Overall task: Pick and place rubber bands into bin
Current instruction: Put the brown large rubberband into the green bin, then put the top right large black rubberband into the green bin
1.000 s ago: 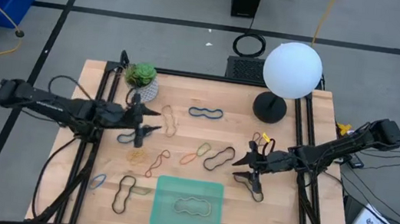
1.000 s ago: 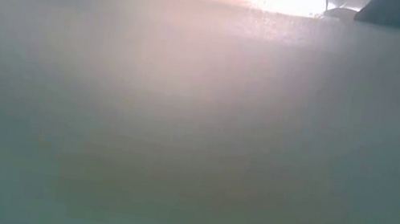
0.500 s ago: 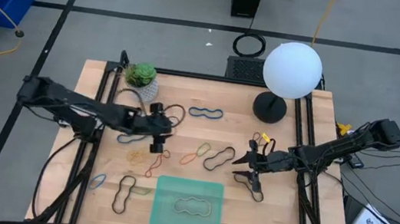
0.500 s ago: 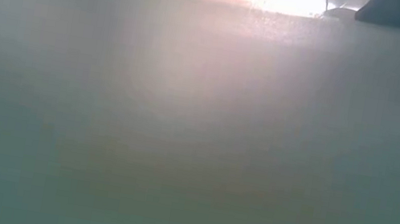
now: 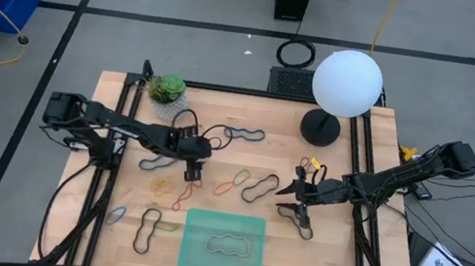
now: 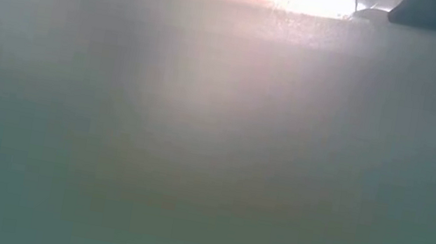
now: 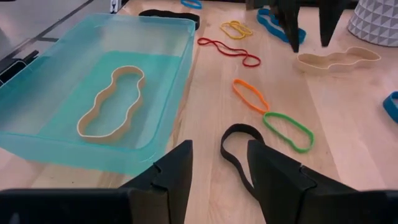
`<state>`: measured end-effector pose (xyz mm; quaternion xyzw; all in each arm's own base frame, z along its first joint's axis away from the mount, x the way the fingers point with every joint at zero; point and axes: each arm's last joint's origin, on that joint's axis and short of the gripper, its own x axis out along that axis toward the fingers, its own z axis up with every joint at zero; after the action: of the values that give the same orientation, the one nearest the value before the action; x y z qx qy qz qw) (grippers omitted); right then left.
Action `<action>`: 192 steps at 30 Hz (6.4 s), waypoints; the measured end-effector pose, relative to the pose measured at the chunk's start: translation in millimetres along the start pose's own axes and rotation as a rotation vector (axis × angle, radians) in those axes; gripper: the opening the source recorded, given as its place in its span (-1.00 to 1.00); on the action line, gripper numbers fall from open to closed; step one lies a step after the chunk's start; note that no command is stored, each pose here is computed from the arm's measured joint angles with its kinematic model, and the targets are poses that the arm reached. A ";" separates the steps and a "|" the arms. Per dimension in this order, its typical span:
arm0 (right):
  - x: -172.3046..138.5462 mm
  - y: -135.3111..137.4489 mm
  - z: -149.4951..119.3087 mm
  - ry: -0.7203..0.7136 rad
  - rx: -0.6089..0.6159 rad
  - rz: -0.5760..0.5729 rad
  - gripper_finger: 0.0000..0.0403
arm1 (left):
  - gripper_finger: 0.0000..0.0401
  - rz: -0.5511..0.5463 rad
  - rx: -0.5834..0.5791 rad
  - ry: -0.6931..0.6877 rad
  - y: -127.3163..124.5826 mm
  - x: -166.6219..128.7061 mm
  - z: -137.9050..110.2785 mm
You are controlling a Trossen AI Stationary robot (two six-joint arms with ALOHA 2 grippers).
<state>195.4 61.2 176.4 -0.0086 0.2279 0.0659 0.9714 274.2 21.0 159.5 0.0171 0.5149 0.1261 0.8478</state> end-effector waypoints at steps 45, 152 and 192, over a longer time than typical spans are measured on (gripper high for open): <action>0.1 -0.6 0.1 -0.001 -0.015 -0.019 -0.28 | -0.97 0.004 -0.091 0.185 -5.9 16.4 -1.3; 0.0 0.1 0.9 -0.011 -0.006 -0.011 -0.30 | -0.21 -0.453 0.086 0.209 -224.0 13.2 111.9; -0.2 0.4 4.5 -0.046 0.000 -0.007 -0.30 | 0.18 -0.157 0.190 -0.358 -71.7 -234.2 97.4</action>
<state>197.2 61.8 180.4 -0.0076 0.2054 0.0627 0.9766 271.1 -92.8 397.2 0.0787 0.3654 0.0056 0.9275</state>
